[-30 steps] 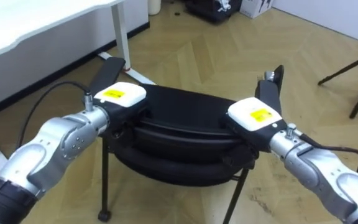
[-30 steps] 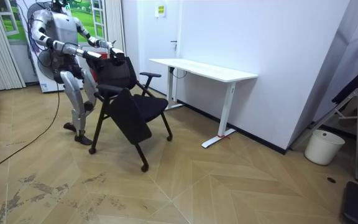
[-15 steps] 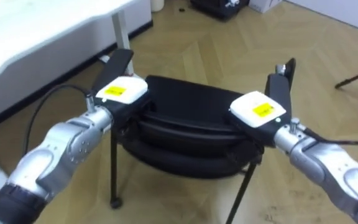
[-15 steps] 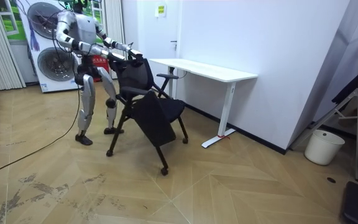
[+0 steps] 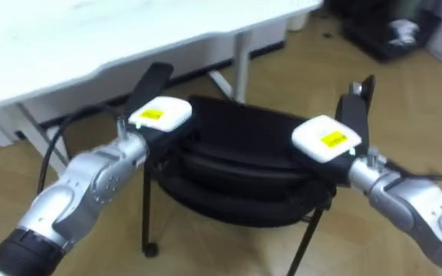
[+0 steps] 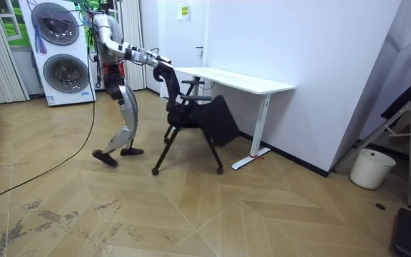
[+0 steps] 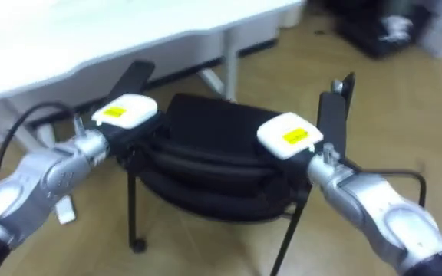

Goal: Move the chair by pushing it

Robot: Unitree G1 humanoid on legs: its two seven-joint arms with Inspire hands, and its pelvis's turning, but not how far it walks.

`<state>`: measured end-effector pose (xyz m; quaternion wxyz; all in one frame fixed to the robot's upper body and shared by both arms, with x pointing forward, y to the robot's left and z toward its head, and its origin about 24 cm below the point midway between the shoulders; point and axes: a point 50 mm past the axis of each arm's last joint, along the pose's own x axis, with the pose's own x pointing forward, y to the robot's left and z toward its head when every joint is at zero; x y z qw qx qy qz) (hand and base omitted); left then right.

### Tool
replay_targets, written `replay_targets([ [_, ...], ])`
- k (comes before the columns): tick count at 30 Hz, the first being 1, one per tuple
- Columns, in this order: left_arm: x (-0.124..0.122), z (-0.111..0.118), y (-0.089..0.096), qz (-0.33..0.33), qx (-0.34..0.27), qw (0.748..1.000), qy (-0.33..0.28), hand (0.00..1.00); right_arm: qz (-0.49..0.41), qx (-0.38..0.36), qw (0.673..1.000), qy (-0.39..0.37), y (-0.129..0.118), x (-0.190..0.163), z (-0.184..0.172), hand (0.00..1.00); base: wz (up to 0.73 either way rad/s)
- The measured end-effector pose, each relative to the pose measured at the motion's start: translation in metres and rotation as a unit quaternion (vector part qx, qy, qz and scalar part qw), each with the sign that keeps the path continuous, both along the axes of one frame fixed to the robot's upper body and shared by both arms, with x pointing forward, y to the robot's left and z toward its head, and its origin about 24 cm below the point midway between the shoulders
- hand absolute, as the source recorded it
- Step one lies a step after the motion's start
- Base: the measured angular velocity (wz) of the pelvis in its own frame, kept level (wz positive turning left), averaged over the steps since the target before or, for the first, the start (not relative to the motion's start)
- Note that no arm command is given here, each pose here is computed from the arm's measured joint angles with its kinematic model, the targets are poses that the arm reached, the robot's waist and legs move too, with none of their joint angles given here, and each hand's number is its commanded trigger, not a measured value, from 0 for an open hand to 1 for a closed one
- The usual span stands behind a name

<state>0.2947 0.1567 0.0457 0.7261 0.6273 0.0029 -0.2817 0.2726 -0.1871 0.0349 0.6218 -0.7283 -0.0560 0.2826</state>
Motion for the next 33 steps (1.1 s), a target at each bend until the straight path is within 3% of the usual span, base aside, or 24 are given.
replay_targets([
  [3, 0.001, 0.004, 0.01, 0.011, -0.013, 1.0, -0.002, 1.0, 0.019, -0.001, 1.0, -0.017, 0.006, 0.01, 0.01, 1.0, 1.07],
  [10, 0.005, 0.013, 0.002, -0.013, -0.015, 1.0, -0.003, 1.0, 0.013, -0.015, 1.0, 0.003, -0.002, 0.009, 0.008, 1.0, 0.94],
  [16, 0.007, 0.017, 0.012, 0.001, -0.004, 1.0, -0.012, 1.0, 0.021, -0.012, 1.0, -0.017, 0.011, 0.011, 0.011, 1.0, 0.11],
  [33, 0.004, 0.016, 0.018, 0.006, 0.011, 1.0, -0.008, 1.0, 0.015, -0.014, 1.0, 0.008, 0.021, 0.013, 0.009, 1.0, 0.15],
])
